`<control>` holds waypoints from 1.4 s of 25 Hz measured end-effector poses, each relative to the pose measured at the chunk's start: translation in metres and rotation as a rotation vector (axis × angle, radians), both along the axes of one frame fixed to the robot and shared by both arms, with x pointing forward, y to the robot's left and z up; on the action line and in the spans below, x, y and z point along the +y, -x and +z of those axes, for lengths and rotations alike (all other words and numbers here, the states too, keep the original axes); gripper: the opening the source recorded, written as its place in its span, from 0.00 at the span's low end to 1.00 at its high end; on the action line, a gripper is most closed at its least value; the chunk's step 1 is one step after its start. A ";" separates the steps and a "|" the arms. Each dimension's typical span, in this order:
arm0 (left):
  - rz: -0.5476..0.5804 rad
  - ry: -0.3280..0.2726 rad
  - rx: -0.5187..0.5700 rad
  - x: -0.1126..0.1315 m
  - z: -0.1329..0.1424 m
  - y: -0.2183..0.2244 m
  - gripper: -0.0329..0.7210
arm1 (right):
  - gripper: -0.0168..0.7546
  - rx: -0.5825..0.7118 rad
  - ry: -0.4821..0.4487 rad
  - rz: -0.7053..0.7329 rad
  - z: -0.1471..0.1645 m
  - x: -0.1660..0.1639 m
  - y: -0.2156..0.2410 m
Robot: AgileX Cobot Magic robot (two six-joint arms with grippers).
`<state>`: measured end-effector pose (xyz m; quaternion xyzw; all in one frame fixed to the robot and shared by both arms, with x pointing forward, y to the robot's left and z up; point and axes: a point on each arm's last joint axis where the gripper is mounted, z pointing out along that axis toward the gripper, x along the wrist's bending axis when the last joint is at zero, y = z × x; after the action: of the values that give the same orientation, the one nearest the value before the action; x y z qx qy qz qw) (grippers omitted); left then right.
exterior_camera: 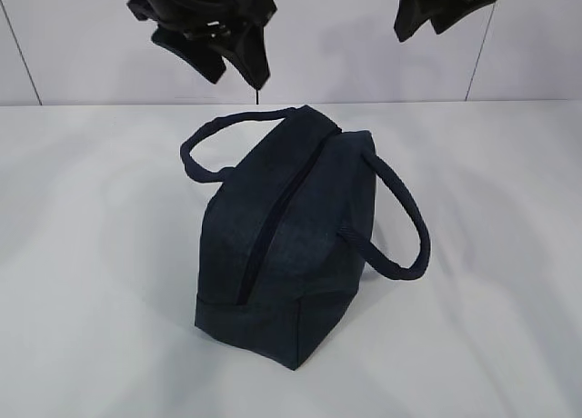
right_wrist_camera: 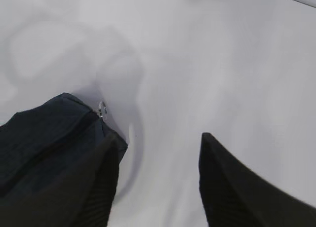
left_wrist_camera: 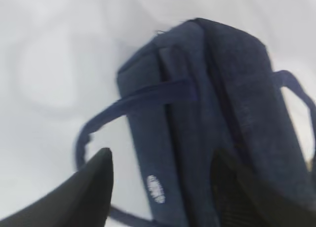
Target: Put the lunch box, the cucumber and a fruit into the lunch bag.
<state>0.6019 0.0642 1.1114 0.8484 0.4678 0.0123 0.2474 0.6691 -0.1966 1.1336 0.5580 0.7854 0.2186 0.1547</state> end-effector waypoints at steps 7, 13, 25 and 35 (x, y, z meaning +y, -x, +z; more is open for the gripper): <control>0.051 -0.066 -0.148 0.023 0.042 0.015 0.59 | 0.53 -0.011 -0.008 -0.009 0.030 -0.010 0.046; 0.055 -0.106 -0.149 0.043 0.050 0.043 0.55 | 0.53 -0.007 -0.013 -0.015 0.043 -0.020 0.088; 0.062 -0.101 -0.196 0.094 0.076 0.126 0.49 | 0.54 -0.007 -0.019 -0.017 0.049 -0.041 0.187; 0.062 -0.053 -0.232 0.127 0.084 0.185 0.36 | 0.54 -0.192 -0.064 -0.015 0.074 -0.064 0.289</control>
<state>0.4171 0.1910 1.1950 0.8326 0.4616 0.1307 0.2768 0.3801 -0.2606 1.2074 0.5449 0.7555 0.2949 0.2130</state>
